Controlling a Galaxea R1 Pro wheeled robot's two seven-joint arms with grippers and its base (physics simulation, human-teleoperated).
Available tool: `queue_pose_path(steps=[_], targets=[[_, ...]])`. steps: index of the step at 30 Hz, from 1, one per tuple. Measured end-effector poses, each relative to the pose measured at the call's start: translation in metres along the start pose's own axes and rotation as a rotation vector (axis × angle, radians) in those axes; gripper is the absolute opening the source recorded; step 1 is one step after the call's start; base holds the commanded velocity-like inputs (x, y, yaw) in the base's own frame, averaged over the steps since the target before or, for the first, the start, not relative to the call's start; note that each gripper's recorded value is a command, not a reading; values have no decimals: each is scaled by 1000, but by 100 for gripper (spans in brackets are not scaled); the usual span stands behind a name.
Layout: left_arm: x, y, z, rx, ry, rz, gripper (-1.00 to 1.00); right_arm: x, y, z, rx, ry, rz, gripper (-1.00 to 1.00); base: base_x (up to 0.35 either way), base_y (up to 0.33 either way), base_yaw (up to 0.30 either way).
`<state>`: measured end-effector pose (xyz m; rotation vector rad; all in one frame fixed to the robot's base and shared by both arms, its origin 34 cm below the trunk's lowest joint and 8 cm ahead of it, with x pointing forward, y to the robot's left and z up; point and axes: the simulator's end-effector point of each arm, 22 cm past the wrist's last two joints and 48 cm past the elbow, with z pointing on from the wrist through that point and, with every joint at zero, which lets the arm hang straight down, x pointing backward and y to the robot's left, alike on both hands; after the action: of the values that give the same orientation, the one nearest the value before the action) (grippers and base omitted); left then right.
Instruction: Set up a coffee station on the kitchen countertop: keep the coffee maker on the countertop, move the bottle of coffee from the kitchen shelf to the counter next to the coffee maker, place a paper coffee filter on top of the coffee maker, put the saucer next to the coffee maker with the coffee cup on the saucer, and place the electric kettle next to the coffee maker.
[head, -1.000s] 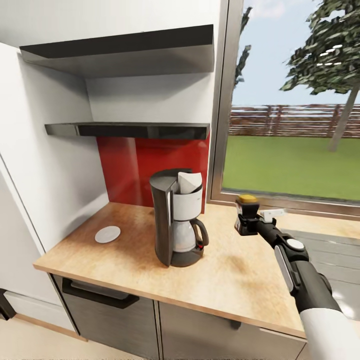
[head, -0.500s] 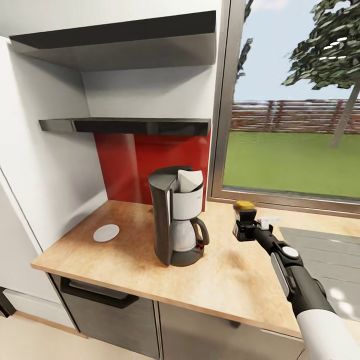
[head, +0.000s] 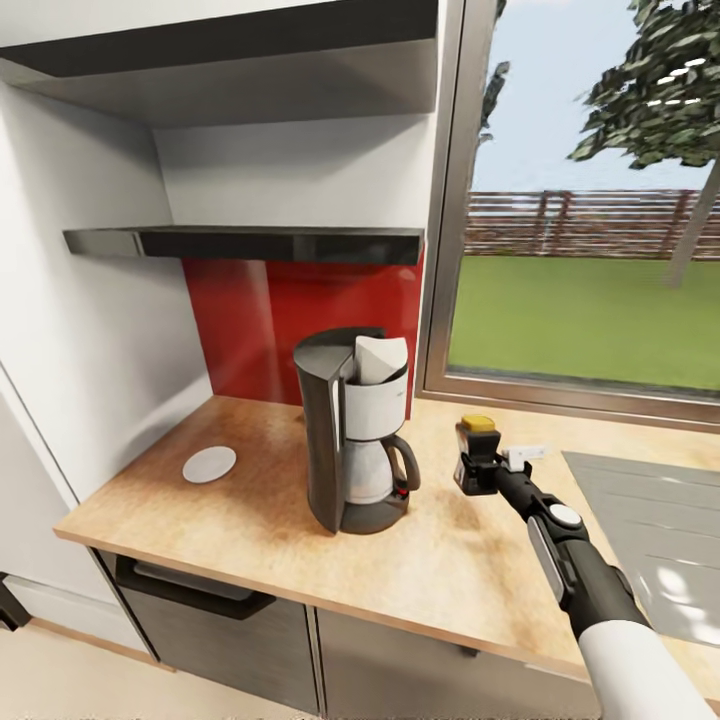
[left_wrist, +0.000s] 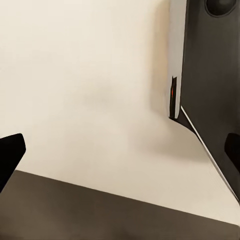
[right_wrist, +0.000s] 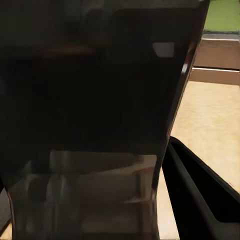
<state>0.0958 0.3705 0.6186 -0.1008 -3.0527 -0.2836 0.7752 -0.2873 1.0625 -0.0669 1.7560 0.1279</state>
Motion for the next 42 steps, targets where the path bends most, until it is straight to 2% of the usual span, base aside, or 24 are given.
queue_pose_path(steps=[8, 10, 14, 23, 29, 42], targets=[[2, 0, 0, 0, 4, 1, 100, 7, -1, 1, 0, 14, -1, -100, 0, 0, 0], [2, 0, 0, 0, 4, 1, 100, 7, -2, 1, 4, 13, -31, -100, 0, 0, 0], [2, 0, 0, 0, 4, 1, 100, 9, -2, 1, 7, 14, -54, -100, 28, 34, 0], [2, 0, 0, -4, 4, -1, 100, 18, -3, 1, 8, 30, -53, -100, 66, 70, 0], [2, 1, 0, -7, 4, -1, 100, 27, 0, 1, 1, 3, -62, -100, 177, 37, 0], [2, 0, 0, -6, 5, -1, 100, 28, 0, 2, 0, 3, -62, -100, 77, 29, 0]])
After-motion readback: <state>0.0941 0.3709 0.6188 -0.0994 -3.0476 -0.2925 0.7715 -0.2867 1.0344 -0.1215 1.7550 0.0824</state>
